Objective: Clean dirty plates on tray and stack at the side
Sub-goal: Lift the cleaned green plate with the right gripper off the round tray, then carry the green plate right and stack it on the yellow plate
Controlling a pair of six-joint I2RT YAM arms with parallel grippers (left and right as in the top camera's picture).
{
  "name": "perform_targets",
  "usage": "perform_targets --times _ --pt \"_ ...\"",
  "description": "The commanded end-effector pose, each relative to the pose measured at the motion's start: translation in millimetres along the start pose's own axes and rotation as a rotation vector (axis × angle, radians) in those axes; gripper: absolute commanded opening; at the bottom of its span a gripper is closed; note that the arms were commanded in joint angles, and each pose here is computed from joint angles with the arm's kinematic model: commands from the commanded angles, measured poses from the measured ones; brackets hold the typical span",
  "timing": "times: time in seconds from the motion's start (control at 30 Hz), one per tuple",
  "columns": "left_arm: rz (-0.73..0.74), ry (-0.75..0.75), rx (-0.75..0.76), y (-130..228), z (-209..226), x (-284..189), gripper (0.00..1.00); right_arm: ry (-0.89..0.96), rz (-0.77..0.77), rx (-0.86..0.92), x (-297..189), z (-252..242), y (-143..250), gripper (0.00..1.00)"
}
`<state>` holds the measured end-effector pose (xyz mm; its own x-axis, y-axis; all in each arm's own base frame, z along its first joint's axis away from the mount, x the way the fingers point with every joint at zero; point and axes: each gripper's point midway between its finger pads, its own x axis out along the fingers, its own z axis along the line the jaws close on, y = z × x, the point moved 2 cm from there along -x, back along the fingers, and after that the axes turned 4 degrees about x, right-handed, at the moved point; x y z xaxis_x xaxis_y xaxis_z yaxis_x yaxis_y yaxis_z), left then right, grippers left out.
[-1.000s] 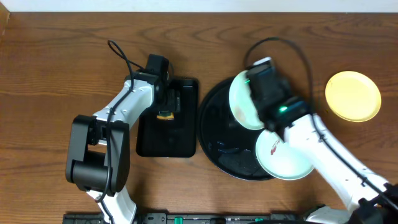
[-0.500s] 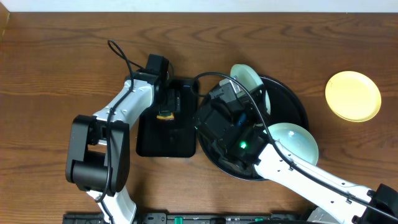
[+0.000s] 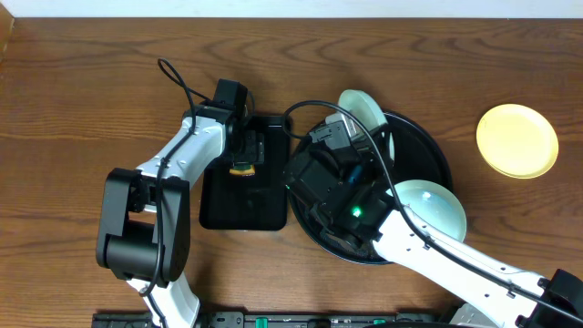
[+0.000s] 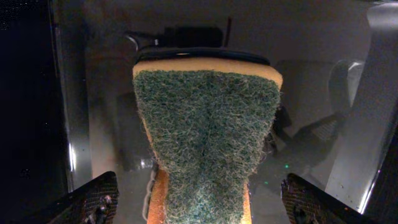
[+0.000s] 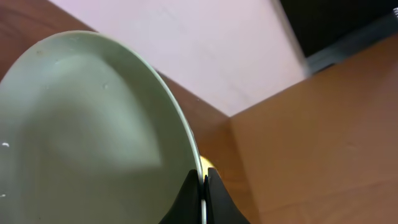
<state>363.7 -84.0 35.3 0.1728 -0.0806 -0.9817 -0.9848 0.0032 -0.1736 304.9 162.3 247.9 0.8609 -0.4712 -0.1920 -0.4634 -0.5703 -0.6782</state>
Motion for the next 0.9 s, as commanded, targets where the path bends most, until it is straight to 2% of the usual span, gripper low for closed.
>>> perform_targets --times 0.0,0.3,0.53,0.63,0.73,0.87 --pt "0.006 -0.015 0.0 3 3 2 0.85 -0.073 0.031 0.155 7 2 -1 0.01" --pt "0.006 -0.015 0.0 3 3 2 0.85 -0.528 0.291 0.319 48 48 30 0.01" --pt "0.006 -0.015 0.0 3 3 2 0.85 -0.714 0.528 0.634 116 15 74 0.01" --pt "0.006 -0.015 0.0 3 3 2 0.85 -0.661 0.594 0.782 151 -24 105 0.01" --pt "0.006 -0.015 0.001 3 3 2 0.85 -0.493 0.66 0.93 184 -78 152 0.01" --pt "0.006 -0.015 0.0 3 3 2 0.85 -0.282 0.725 1.09 205 -140 214 0.01"
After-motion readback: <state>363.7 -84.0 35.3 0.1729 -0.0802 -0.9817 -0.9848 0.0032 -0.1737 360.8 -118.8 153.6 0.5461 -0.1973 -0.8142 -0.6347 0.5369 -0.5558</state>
